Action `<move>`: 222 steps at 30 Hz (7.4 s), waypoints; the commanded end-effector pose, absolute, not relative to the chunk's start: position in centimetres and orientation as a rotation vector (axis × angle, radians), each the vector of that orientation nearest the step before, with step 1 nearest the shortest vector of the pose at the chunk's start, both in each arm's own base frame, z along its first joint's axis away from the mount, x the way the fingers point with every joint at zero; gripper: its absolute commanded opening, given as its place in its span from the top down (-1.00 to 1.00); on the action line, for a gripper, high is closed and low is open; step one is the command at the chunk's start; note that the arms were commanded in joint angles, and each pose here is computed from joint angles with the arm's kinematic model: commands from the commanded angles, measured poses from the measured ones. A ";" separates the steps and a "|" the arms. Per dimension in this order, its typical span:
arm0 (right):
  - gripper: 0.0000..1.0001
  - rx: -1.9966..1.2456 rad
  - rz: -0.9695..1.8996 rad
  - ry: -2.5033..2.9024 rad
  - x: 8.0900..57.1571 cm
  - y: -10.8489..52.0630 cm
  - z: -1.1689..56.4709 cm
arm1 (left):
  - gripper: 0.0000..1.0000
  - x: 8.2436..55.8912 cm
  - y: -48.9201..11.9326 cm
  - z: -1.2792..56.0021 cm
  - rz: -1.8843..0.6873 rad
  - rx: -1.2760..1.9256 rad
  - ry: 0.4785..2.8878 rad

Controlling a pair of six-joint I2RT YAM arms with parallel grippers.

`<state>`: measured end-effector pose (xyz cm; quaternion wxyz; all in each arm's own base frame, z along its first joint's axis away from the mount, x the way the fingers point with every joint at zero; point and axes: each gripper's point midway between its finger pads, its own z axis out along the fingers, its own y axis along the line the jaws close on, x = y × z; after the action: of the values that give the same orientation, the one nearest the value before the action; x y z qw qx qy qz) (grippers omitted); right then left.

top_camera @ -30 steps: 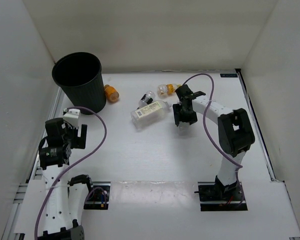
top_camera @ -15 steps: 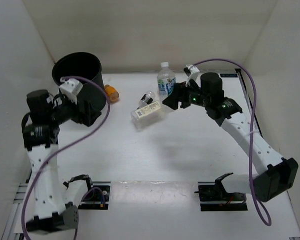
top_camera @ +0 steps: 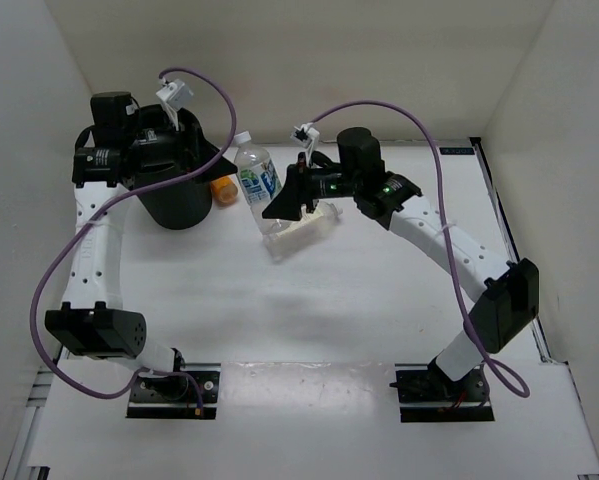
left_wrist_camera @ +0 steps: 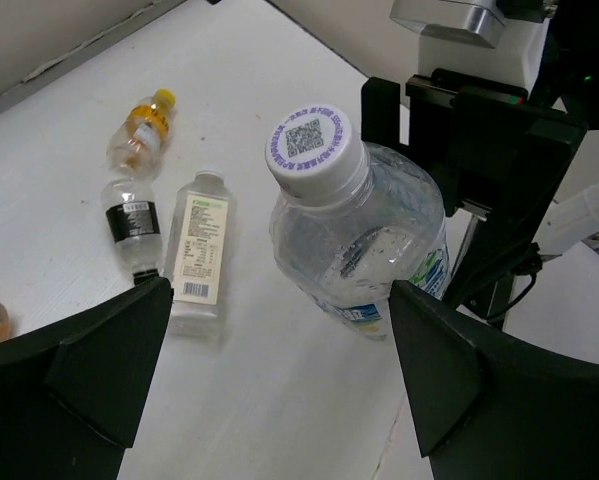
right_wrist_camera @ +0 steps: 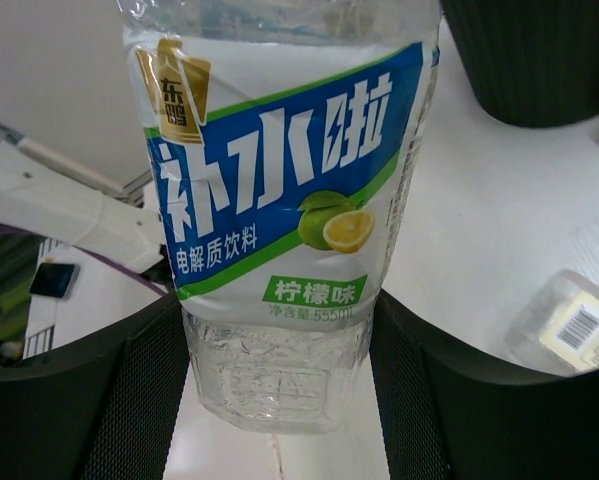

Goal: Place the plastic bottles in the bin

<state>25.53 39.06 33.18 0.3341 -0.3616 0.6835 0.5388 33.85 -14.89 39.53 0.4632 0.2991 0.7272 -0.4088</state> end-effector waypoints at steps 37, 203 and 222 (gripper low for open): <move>0.99 -1.146 1.605 1.549 22.9 43.0 39.2 | -0.73 30.0 -19.9 41.3 -1.356 0.969 1.602; -1.00 0.044 0.684 2.271 30.5 14.6 21.5 | 0.60 50.7 3.6 50.3 0.320 0.009 1.587; -1.00 0.058 0.679 2.261 29.6 14.2 21.4 | -1.00 51.5 9.1 36.6 0.267 -0.031 1.899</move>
<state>29.43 14.28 20.76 0.3668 0.0226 0.8926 0.2612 53.18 10.65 31.91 0.5274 -0.0272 0.8386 0.1337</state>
